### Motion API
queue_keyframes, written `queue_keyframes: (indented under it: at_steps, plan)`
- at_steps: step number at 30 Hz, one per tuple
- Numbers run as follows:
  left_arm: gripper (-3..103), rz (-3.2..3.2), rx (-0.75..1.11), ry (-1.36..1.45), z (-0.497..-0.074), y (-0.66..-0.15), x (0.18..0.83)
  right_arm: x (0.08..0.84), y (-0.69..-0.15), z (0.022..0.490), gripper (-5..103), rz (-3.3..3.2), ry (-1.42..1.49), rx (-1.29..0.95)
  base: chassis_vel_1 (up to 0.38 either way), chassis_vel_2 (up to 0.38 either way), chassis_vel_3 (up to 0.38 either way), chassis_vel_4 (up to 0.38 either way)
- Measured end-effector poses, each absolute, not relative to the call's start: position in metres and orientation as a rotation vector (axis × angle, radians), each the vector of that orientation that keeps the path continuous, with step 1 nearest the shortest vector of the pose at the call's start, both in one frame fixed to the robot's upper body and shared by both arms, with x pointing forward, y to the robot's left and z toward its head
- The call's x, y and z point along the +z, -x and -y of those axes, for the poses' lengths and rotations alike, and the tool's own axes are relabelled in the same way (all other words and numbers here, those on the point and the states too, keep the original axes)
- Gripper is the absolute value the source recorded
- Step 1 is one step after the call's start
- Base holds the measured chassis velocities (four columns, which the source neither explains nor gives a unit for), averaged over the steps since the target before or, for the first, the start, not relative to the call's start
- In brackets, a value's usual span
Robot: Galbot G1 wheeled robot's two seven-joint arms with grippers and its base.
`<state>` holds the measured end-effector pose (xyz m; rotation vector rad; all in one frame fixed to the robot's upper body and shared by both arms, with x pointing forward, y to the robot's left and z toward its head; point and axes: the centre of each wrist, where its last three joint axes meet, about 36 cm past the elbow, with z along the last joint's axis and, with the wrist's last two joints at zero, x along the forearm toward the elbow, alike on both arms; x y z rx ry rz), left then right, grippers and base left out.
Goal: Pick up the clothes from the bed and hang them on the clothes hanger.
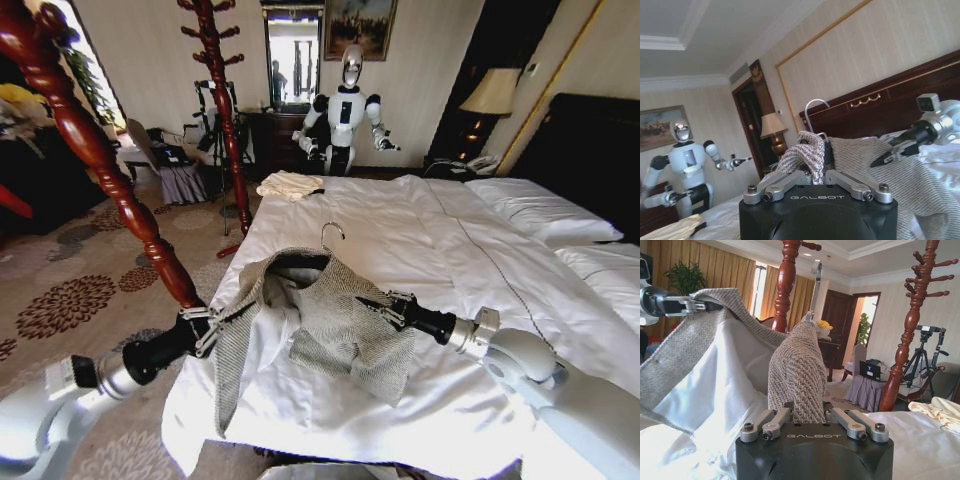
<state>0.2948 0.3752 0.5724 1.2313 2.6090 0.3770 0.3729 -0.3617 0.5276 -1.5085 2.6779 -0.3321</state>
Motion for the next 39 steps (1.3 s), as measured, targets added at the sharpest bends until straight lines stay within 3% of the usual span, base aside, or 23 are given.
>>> queue_keyframes:
  at_steps: [9,14,25,31,39]
  plan:
    - [0,-2.618,0.361,-1.137,-0.367,-0.296,0.591,0.526,-0.374,0.364,20,-2.676,1.536,-0.346,0.000,0.000,0.000,0.000]
    - [0,-2.474,0.353,-1.366,-0.336,-0.282,0.624,0.520,-0.372,0.361,20,-2.684,1.561,-0.338,0.000,0.000,0.000,0.000]
    - [0,-2.398,0.481,-1.603,-0.325,-0.281,0.618,0.522,-0.367,0.352,20,-2.650,1.605,-0.200,0.000,0.000,0.000,0.000]
    - [0,-2.479,0.560,-1.445,-0.339,-0.287,0.608,0.528,-0.360,0.341,20,-2.562,1.682,-0.021,0.000,0.000,0.000,0.000]
    - [0,-2.499,0.565,-1.263,-0.361,-0.288,0.634,0.523,-0.368,0.356,20,-2.622,1.608,-0.248,0.000,0.000,0.000,0.000]
